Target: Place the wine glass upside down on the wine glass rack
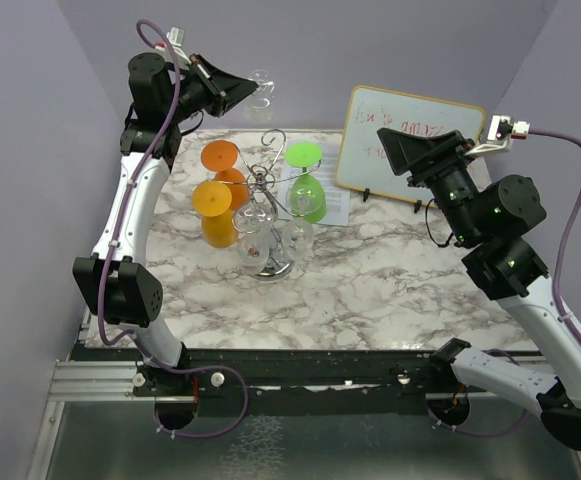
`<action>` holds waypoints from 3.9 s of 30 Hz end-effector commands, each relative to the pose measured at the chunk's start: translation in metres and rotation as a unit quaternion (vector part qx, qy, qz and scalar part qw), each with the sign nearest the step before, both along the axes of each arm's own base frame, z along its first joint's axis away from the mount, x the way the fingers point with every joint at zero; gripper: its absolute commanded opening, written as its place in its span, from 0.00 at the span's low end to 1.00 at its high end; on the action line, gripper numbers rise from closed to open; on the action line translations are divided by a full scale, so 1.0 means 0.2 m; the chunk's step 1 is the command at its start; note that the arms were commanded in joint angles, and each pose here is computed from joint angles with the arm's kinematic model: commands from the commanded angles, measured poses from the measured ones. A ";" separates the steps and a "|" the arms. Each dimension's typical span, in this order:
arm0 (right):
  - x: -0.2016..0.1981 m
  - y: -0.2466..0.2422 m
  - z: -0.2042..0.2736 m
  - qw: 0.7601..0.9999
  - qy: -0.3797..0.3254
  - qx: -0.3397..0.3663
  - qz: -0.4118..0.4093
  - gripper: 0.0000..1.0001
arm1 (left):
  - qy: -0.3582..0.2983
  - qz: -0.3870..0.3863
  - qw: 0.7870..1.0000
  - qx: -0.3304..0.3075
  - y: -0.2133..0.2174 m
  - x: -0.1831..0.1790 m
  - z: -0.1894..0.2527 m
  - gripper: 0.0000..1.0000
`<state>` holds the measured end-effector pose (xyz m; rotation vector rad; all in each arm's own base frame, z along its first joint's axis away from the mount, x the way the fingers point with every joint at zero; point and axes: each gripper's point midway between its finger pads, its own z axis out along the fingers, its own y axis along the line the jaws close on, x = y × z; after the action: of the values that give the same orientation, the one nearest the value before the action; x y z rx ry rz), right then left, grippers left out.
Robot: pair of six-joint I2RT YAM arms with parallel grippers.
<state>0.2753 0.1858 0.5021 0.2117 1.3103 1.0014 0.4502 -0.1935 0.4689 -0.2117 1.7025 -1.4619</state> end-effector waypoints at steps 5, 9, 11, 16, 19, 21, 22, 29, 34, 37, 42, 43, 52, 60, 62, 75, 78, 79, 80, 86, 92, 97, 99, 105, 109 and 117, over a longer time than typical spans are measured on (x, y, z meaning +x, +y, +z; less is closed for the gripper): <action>0.01 -0.01 -0.05 1.000 0.014 0.003 -0.009 0.64 | 0.010 0.043 0.998 0.042 0.10 -0.10 -0.06 0.00; 0.00 -0.02 -0.05 1.000 0.015 0.005 -0.007 0.64 | 0.018 0.042 0.997 0.058 0.12 -0.14 -0.12 0.00; 0.00 -0.02 -0.06 1.000 0.016 0.005 -0.008 0.64 | 0.022 0.031 0.998 0.059 0.11 -0.18 -0.14 0.00; 0.00 -0.02 -0.07 1.000 0.018 0.007 -0.009 0.64 | 0.029 0.013 0.998 0.061 0.10 -0.23 -0.19 0.00; 0.00 -0.02 -0.07 1.000 0.019 0.007 -0.008 0.64 | 0.035 -0.001 0.998 0.060 0.08 -0.25 -0.22 0.00; 0.00 -0.03 -0.08 1.000 0.020 0.007 -0.010 0.64 | 0.038 -0.003 0.997 0.061 0.08 -0.26 -0.24 0.00; 0.00 -0.03 -0.07 1.000 0.020 0.008 -0.011 0.64 | 0.039 -0.006 0.997 0.061 0.08 -0.26 -0.24 0.00; -0.01 -0.04 -0.07 1.000 0.020 0.008 -0.014 0.64 | 0.050 -0.032 0.997 0.055 0.05 -0.26 -0.29 0.00; 0.02 0.00 -0.09 1.000 0.031 0.000 -0.005 0.64 | 0.054 -0.050 0.996 0.054 0.04 -0.29 -0.32 0.00; 0.03 0.03 -0.11 0.999 0.039 -0.006 0.004 0.64 | 0.054 -0.060 0.995 0.053 0.03 -0.31 -0.33 0.00; 0.04 0.04 -0.11 0.999 0.041 -0.004 0.007 0.64 | 0.052 -0.083 0.994 0.049 0.01 -0.34 -0.34 0.00; 0.04 0.04 -0.12 0.999 0.041 -0.004 0.007 0.64 | 0.053 -0.087 0.994 0.047 0.00 -0.35 -0.34 0.00; 0.04 0.02 -0.12 0.999 0.043 -0.003 -0.001 0.64 | 0.056 -0.110 0.992 0.030 -0.05 -0.38 -0.34 0.00; 0.04 0.02 -0.13 0.999 0.044 -0.001 -0.001 0.64 | 0.051 -0.122 0.991 0.016 -0.08 -0.40 -0.31 0.00; 0.04 0.02 -0.13 0.999 0.044 -0.001 -0.002 0.64 | 0.051 -0.121 0.991 0.015 -0.09 -0.39 -0.30 0.00; 0.04 0.01 -0.13 0.999 0.044 0.003 -0.004 0.64 | 0.034 -0.114 0.993 -0.007 -0.18 -0.30 -0.22 0.00; 0.04 0.01 -0.13 0.999 0.043 0.004 -0.006 0.64 | 0.033 -0.101 0.994 -0.007 -0.17 -0.27 -0.21 0.00; 0.04 0.01 -0.13 0.999 0.044 0.004 -0.006 0.64 | 0.035 -0.096 0.995 -0.006 -0.17 -0.26 -0.21 0.00; 0.04 0.00 -0.13 0.999 0.043 0.004 -0.007 0.64 | 0.036 -0.092 0.995 -0.006 -0.17 -0.25 -0.22 0.00; 0.03 -0.01 -0.13 0.999 0.041 0.006 -0.009 0.64 | 0.043 -0.062 0.997 -0.006 -0.15 -0.20 -0.22 0.00; 0.03 -0.01 -0.13 0.999 0.040 0.005 -0.011 0.64 | 0.049 -0.024 0.998 0.004 -0.10 -0.16 -0.22 0.00; 0.02 -0.02 -0.12 0.999 0.038 0.006 -0.012 0.64 | 0.052 -0.002 0.999 0.010 -0.06 -0.14 -0.21 0.00; 0.02 -0.02 -0.12 0.999 0.038 0.006 -0.012 0.64 | 0.054 0.005 0.998 0.013 -0.05 -0.14 -0.22 0.00; 0.02 -0.01 -0.12 0.999 0.038 0.007 -0.011 0.64 | 0.059 0.014 0.998 0.024 -0.02 -0.14 -0.24 0.00; 0.02 -0.01 -0.12 0.999 0.039 0.008 -0.010 0.64 | 0.059 0.022 0.997 0.037 0.00 -0.15 -0.25 0.00; 0.03 0.00 -0.15 0.999 0.043 0.006 -0.007 0.64 | 0.066 0.032 0.996 0.048 0.03 -0.16 -0.27 0.09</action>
<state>0.2812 0.1885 0.4761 0.2576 1.3768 1.0041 0.4234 -0.2012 0.3735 -0.3633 1.9691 -1.3969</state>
